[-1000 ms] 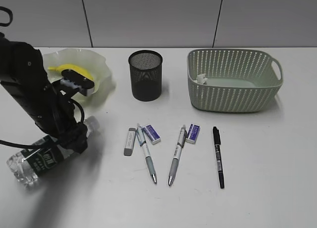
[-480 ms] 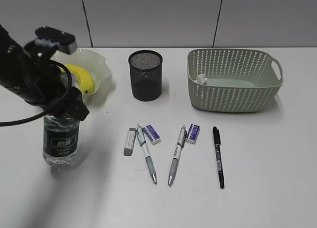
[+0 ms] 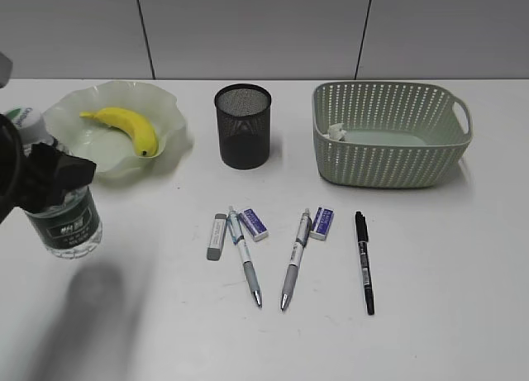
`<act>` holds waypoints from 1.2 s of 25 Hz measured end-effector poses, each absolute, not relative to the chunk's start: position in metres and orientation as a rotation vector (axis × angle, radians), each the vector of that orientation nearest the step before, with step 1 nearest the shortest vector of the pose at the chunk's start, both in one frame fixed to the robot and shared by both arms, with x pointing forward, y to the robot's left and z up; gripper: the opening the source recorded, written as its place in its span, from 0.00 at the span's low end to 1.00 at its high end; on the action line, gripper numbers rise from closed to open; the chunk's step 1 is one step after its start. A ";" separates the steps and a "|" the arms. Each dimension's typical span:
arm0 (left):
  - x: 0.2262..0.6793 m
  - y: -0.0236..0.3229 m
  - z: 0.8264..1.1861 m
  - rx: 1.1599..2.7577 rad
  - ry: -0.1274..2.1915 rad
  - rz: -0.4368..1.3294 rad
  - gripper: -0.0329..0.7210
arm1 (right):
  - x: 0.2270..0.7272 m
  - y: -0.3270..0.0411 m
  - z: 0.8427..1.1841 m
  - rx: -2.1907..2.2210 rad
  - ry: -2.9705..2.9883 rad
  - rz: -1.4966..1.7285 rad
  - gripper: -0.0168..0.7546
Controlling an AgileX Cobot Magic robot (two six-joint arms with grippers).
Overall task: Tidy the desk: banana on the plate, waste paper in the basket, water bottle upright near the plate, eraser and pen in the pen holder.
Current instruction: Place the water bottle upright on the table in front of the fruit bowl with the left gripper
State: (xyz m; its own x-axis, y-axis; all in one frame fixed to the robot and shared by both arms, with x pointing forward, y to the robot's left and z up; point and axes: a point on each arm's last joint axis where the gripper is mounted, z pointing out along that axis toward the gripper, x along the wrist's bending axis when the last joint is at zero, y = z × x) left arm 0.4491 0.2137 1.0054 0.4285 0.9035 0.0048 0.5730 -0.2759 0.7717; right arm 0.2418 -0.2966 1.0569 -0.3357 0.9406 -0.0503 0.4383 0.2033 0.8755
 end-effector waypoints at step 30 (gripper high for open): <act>0.479 0.222 0.940 1.750 1.503 0.728 0.78 | 0.242 -0.297 1.057 1.281 1.876 1.066 0.71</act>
